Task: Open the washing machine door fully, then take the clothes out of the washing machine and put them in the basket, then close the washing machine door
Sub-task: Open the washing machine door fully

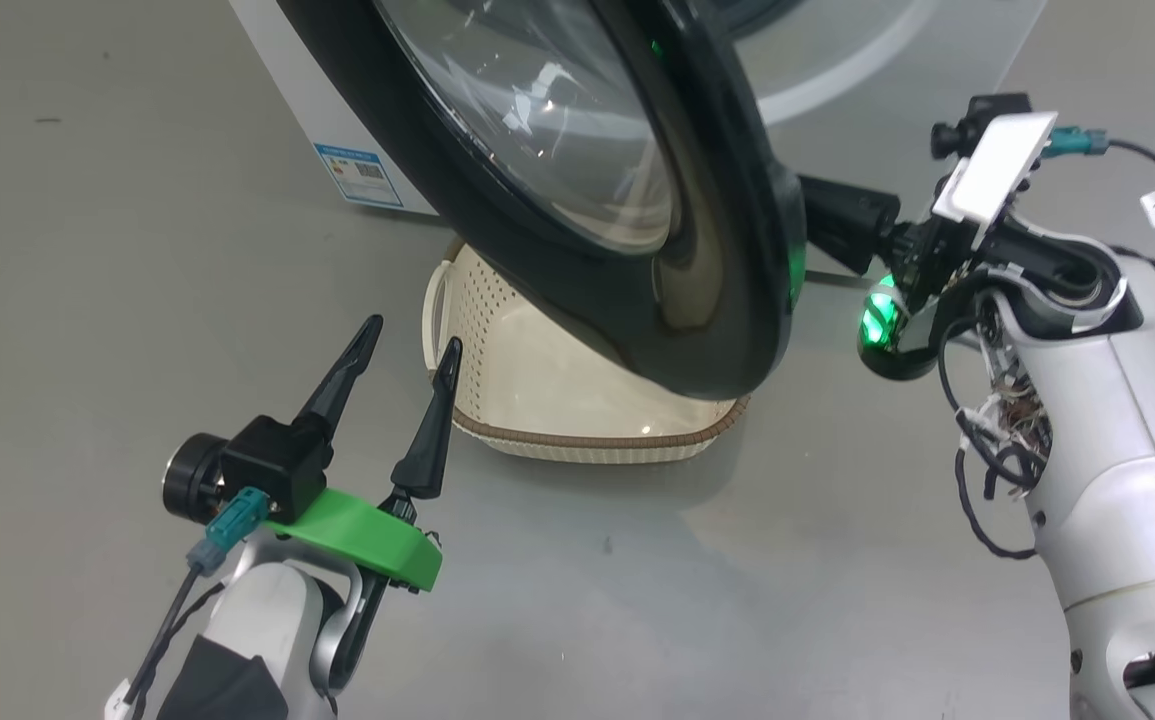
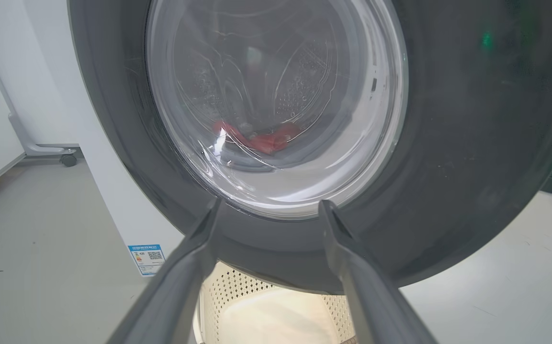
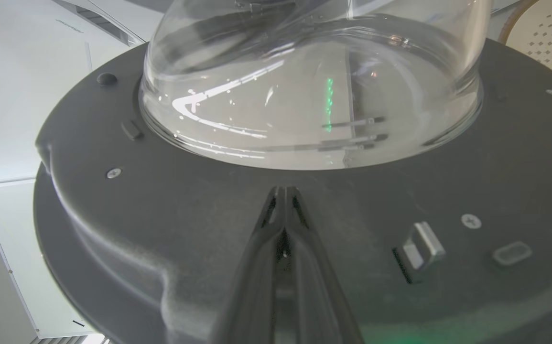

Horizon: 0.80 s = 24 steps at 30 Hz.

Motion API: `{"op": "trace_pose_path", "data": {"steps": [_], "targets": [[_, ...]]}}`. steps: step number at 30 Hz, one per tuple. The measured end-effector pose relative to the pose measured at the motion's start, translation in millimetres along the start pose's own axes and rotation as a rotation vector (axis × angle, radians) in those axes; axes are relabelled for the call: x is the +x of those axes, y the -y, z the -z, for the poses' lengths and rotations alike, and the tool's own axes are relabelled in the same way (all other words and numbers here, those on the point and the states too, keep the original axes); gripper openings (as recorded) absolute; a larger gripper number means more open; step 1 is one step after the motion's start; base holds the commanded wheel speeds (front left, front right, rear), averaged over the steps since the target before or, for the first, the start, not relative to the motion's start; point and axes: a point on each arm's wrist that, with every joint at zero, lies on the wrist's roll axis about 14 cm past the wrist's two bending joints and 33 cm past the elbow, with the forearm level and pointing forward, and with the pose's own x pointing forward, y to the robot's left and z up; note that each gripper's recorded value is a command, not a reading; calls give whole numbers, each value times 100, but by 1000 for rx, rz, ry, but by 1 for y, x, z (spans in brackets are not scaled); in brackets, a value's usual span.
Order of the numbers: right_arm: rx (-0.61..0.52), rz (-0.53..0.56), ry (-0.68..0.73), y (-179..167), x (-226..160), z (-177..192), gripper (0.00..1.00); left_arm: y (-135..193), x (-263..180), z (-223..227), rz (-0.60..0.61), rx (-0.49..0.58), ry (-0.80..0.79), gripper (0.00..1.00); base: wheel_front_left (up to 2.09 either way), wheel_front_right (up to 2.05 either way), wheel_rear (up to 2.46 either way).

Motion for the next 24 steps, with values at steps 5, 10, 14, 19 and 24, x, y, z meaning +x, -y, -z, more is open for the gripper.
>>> {"op": "trace_pose_path", "data": {"steps": [5, 10, 14, 19, 24], "targets": [[-17, -13, -36, -8, 0, 19, 0, 0, -11, -3, -9, -2, 4, 100, 0, 0, 0], [-30, -21, -71, -12, 2, 38, 0, -1, -19, -6, -17, 4, 11, 100, 0, 0, 0], [-26, -26, -106, -12, 5, 55, 0, -2, -27, -8, -24, 8, 13, 100, 0, 0, 0], [-27, -24, -155, -11, 12, 75, 0, -7, -35, -12, -43, 12, 23, 100, 0, 0, 0], [-18, -21, -200, -7, 19, 93, 0, -13, -44, -15, -69, 15, 28, 100, 0, 0, 0]]}}
